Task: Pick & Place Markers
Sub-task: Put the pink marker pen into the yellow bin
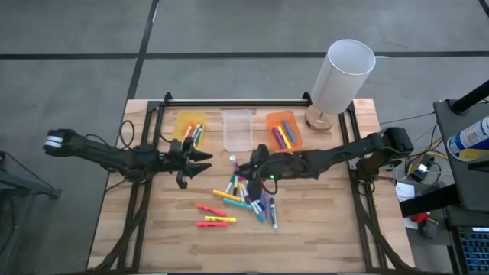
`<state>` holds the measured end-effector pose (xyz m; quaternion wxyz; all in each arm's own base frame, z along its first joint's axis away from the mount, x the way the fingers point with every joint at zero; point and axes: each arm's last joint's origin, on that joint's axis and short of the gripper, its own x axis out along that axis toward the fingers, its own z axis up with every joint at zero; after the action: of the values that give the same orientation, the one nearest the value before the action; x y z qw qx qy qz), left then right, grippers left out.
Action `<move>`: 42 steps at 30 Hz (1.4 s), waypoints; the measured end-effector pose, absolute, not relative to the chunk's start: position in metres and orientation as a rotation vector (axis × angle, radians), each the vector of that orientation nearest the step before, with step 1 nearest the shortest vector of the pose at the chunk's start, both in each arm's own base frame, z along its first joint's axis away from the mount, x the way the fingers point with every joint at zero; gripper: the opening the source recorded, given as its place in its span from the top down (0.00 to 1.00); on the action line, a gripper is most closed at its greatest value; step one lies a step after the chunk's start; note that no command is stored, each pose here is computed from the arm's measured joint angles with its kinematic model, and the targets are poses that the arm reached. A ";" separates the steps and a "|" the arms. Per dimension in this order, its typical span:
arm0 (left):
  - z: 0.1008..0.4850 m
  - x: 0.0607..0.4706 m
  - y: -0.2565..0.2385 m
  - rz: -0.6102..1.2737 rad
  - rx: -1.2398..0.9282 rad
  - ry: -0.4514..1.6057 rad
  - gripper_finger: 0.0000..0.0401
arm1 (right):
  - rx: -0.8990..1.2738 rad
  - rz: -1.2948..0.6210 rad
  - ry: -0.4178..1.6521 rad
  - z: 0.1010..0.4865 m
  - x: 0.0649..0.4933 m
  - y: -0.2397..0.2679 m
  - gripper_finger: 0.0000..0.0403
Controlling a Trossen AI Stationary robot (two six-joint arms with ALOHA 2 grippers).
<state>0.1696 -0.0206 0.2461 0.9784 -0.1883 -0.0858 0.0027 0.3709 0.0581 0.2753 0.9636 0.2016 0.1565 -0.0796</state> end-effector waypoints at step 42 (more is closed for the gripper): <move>0.255 0.204 -0.029 -0.071 -0.365 -0.093 0.89 | 0.359 -0.097 0.331 0.279 0.413 0.048 0.83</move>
<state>0.2045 -0.0285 0.2551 0.9817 -0.1814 -0.0463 -0.0352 0.4129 0.0480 0.2794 0.9692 0.1776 0.1638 -0.0482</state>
